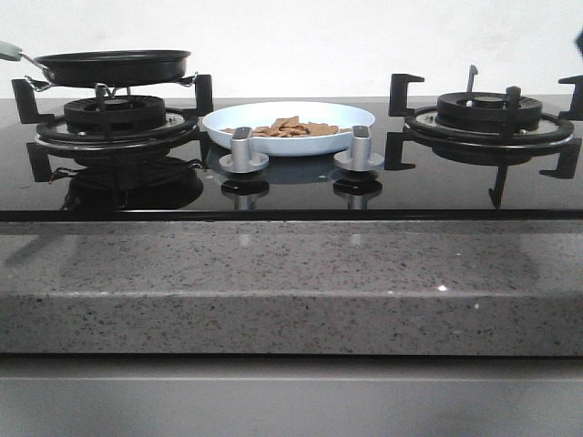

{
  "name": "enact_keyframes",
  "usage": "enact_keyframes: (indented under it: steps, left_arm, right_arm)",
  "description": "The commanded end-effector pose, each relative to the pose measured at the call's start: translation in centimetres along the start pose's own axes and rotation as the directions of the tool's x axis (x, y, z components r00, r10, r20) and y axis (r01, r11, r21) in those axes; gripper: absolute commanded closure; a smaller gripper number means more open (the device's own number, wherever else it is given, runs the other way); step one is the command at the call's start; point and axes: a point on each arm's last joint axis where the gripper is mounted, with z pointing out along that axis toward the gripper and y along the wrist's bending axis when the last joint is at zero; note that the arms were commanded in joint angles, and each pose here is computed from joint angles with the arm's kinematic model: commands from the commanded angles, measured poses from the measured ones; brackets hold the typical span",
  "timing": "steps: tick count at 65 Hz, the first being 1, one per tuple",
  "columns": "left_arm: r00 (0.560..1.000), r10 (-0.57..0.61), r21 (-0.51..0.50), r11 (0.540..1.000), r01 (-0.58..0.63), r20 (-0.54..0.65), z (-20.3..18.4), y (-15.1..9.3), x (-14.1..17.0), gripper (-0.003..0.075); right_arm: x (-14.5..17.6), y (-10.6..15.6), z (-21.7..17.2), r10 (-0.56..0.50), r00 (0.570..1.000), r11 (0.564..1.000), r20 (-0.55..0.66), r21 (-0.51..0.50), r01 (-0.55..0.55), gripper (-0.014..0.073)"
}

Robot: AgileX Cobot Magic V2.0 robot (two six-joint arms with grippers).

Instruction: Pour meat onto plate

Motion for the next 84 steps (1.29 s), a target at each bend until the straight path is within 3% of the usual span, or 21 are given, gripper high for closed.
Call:
enact_keyframes:
  steps: [1,9,24,27,32,67,77,84]
  left_arm:
    - [0.995,-0.012,0.012,1.0,0.011,0.1,-0.7,-0.2,-1.3,0.0209]
    - [0.995,-0.012,0.012,1.0,0.011,0.1,-0.7,-0.2,-1.3,0.0271]
    - [0.995,-0.012,0.012,1.0,0.011,0.1,-0.7,-0.2,-1.3,0.0589]
    - [0.995,-0.012,0.012,1.0,0.011,0.1,-0.7,-0.2,-1.3,0.0651]
    - [0.995,-0.012,0.012,1.0,0.011,0.1,-0.7,-0.2,-1.3,0.0735]
    - [0.995,-0.019,0.018,1.0,0.017,0.097,-0.6,-0.2,-1.1,0.0741]
    - [0.983,-0.022,-0.02,0.999,0.026,0.183,-1.5,0.3,1.0,0.0741]
    - [0.949,-0.029,-0.059,0.997,0.05,0.314,-1.6,0.8,3.9,0.0741]
  right_arm:
    - [-0.1,0.2,-1.2,-0.005,0.996,1.0,0.086,0.001,0.005,0.0288]
    - [0.8,0.3,-2.0,-0.01,0.994,1.0,0.107,-0.001,0.011,0.0338]
    - [1.3,0.4,-2.4,-0.013,0.995,1.0,0.099,-0.007,0.014,0.0632]
    - [1.3,0.4,-2.4,-0.013,0.995,1.0,0.097,-0.007,0.014,0.0672]
    - [1.3,0.4,-2.4,-0.013,0.995,1.0,0.097,-0.007,0.014,0.0666]
    - [1.5,0.5,-2.3,-0.011,0.998,1.0,0.07,-0.014,0.012,0.0666]
    - [1.5,0.5,-2.3,-0.011,0.998,1.0,0.07,-0.014,0.012,0.0666]
    - [1.5,0.5,-2.3,-0.01,0.998,1.0,0.07,-0.014,0.011,0.0666]
